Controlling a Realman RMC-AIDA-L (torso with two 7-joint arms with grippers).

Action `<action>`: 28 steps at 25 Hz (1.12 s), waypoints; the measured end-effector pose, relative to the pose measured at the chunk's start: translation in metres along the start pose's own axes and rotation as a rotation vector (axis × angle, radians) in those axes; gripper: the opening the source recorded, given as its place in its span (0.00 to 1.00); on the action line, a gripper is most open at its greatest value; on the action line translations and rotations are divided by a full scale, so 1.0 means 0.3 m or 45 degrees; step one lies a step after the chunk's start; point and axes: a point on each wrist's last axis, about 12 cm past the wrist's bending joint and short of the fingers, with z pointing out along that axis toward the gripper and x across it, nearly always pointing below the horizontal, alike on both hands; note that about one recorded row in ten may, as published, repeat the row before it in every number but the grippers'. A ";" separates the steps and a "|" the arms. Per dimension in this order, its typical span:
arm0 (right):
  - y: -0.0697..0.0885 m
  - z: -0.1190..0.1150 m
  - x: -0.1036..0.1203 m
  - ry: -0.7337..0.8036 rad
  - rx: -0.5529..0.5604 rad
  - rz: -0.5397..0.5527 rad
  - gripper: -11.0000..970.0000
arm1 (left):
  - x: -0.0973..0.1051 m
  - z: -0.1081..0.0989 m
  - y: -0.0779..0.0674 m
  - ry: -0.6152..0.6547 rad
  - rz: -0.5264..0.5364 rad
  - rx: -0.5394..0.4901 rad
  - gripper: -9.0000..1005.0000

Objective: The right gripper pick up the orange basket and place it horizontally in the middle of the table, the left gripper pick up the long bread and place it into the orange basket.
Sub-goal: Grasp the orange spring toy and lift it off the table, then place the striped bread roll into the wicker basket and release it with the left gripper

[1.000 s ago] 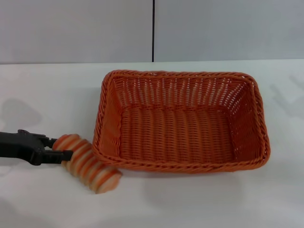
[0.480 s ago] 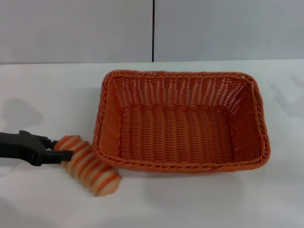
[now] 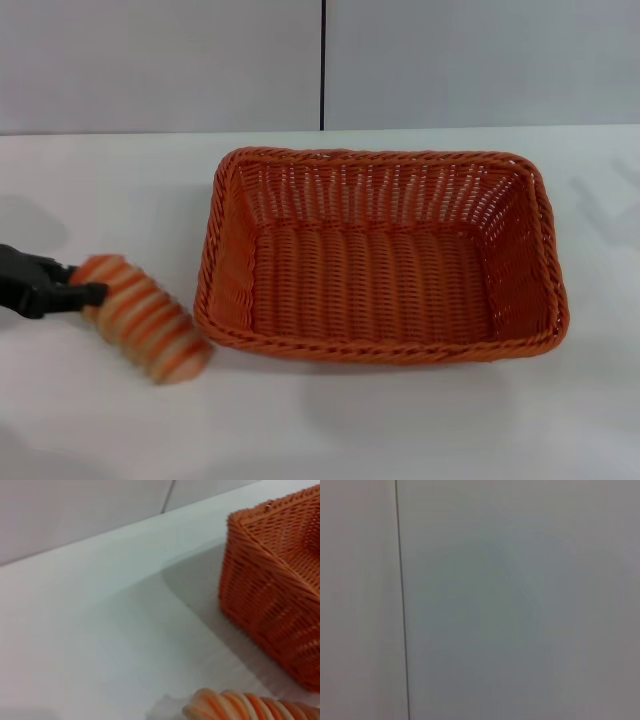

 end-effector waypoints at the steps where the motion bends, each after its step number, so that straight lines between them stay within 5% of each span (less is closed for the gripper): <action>1: 0.000 -0.001 0.000 0.000 0.001 0.000 0.70 | -0.004 -0.021 0.008 -0.001 0.002 -0.030 0.40; 10: -0.003 -0.007 -0.002 -0.007 0.010 0.001 0.70 | -0.036 -0.164 0.049 -0.076 -0.033 -0.166 0.33; 16: 0.001 0.002 -0.006 -0.022 -0.005 0.003 0.70 | -0.137 -0.270 0.033 -0.185 -0.016 -0.241 0.29; 22: 0.007 0.005 -0.011 -0.042 -0.028 0.005 0.70 | -0.231 -0.280 -0.031 -0.345 0.001 -0.175 0.25; 26: 0.011 0.014 -0.015 -0.054 -0.042 0.005 0.70 | -0.306 -0.180 -0.138 -0.407 0.068 -0.013 0.22; 28: 0.012 0.015 -0.016 -0.058 -0.046 0.006 0.70 | -0.311 -0.154 -0.153 -0.412 0.062 0.034 0.21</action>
